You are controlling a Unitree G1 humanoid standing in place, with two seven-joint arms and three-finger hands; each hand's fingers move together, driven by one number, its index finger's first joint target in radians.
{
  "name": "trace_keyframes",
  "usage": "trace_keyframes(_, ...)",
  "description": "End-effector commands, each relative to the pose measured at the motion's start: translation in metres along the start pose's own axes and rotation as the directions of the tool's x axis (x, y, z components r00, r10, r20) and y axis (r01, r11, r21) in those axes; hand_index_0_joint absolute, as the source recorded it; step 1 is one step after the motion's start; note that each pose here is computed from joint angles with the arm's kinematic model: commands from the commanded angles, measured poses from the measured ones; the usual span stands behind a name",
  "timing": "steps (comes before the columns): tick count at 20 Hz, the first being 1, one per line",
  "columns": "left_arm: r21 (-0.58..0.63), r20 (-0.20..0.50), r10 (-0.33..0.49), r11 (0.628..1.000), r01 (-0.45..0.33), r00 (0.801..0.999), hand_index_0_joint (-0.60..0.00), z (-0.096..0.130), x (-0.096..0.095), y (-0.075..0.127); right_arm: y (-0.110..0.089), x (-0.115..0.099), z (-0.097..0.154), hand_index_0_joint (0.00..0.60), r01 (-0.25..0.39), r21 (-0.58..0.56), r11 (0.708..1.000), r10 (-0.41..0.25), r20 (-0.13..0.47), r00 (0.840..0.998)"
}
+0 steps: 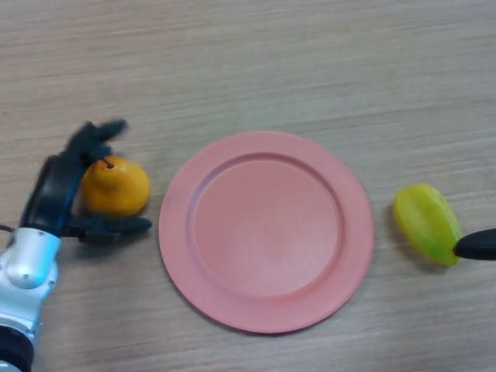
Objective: Pick up the yellow pear and place it on the plate
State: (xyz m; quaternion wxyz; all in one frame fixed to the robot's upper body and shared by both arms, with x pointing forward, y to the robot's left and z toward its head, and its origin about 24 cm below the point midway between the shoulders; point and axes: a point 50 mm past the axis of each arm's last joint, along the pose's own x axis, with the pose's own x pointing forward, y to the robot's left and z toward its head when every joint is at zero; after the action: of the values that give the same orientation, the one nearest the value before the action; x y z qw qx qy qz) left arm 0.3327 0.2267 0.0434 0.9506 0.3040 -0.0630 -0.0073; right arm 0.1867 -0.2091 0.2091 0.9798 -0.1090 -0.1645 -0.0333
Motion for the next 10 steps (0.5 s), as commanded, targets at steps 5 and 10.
trace_keyframes(5, -0.005, 0.151, 0.184, 0.983, -0.185, 0.971, -0.600, 0.027, 0.011, 0.047, -0.013, -0.006, 0.030, 0.000, 0.100, -0.116, 0.988, -0.075, 0.199, 0.977)
trace_keyframes(10, -0.164, 0.225, 0.293, 0.952, -0.260, 0.929, -0.600, 0.059, 0.003, 0.077, -0.011, -0.007, 0.028, 0.000, 0.092, -0.103, 0.990, -0.072, 0.186, 0.980)
